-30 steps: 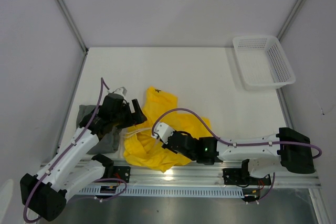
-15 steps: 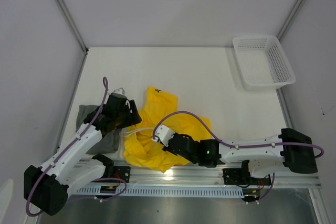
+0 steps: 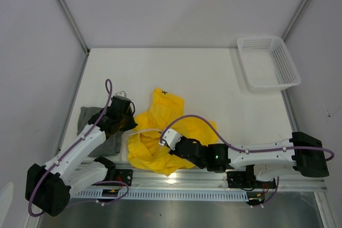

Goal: Fold and stack the shorts
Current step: Flatten the shorts out

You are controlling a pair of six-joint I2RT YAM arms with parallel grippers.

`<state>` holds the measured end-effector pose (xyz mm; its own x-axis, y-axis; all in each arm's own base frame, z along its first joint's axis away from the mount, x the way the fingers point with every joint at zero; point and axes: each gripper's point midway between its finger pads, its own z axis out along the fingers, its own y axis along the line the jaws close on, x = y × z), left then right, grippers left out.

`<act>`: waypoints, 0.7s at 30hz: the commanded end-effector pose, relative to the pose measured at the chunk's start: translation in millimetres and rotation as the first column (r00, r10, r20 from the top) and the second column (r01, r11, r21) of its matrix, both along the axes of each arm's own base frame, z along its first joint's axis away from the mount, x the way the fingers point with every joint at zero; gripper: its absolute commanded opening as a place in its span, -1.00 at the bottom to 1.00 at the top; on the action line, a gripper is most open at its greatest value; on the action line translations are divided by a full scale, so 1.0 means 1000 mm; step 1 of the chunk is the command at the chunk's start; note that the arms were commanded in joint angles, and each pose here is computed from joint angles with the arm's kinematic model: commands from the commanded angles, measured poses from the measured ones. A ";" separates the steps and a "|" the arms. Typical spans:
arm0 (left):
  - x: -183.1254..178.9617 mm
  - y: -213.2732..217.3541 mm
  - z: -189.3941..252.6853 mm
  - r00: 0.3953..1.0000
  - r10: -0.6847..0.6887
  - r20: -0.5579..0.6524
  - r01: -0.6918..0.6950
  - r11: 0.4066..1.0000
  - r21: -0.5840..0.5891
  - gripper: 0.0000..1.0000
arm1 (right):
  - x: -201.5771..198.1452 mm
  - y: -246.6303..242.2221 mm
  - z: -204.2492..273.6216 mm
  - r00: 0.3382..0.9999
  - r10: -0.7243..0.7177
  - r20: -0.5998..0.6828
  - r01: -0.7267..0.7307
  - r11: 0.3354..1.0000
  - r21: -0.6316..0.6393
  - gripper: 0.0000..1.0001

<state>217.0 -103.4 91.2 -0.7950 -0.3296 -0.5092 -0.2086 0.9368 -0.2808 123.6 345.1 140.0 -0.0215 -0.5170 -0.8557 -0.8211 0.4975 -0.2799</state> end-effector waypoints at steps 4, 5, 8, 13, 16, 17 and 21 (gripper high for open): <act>0.032 0.004 0.030 0.994 0.056 0.090 -0.051 0.997 -0.056 -1.00 | 0.019 -0.031 0.053 0.984 -0.160 0.076 0.139 0.964 0.226 -1.00; 0.040 0.005 0.038 0.994 0.061 0.094 -0.053 0.994 -0.093 -1.00 | 0.018 -0.036 0.059 0.984 -0.162 0.072 0.138 0.957 0.256 -1.00; 0.065 0.014 0.047 0.993 0.084 0.084 -0.076 0.992 -0.097 -1.00 | 0.013 -0.054 0.077 0.987 -0.152 0.053 0.125 0.930 0.345 -1.00; 0.110 0.013 0.081 0.991 0.083 0.108 -0.067 0.987 -0.145 -1.00 | -0.003 -0.069 0.081 0.995 -0.098 0.015 0.085 0.921 0.380 -1.00; 0.134 0.009 0.100 0.990 0.069 0.122 -0.049 0.987 -0.156 -1.00 | -0.016 -0.068 0.083 1.000 -0.013 -0.010 0.016 0.921 0.390 -1.00; 0.138 0.009 0.094 0.993 0.065 0.099 -0.050 0.987 -0.150 -1.00 | -0.020 -0.067 0.088 1.000 0.013 -0.016 -0.005 0.915 0.404 -1.00; 0.151 0.011 0.102 0.995 0.041 0.090 -0.028 0.990 -0.135 -1.00 | -0.040 -0.068 0.083 0.990 0.124 -0.073 -0.086 0.918 0.387 -1.00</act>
<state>331.1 -122.1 168.1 -0.8143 -0.4151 -0.4056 -0.2047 0.8594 -0.4686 107.8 275.7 223.4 -0.0293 -0.1491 -0.9884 -0.8228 0.5651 -0.0609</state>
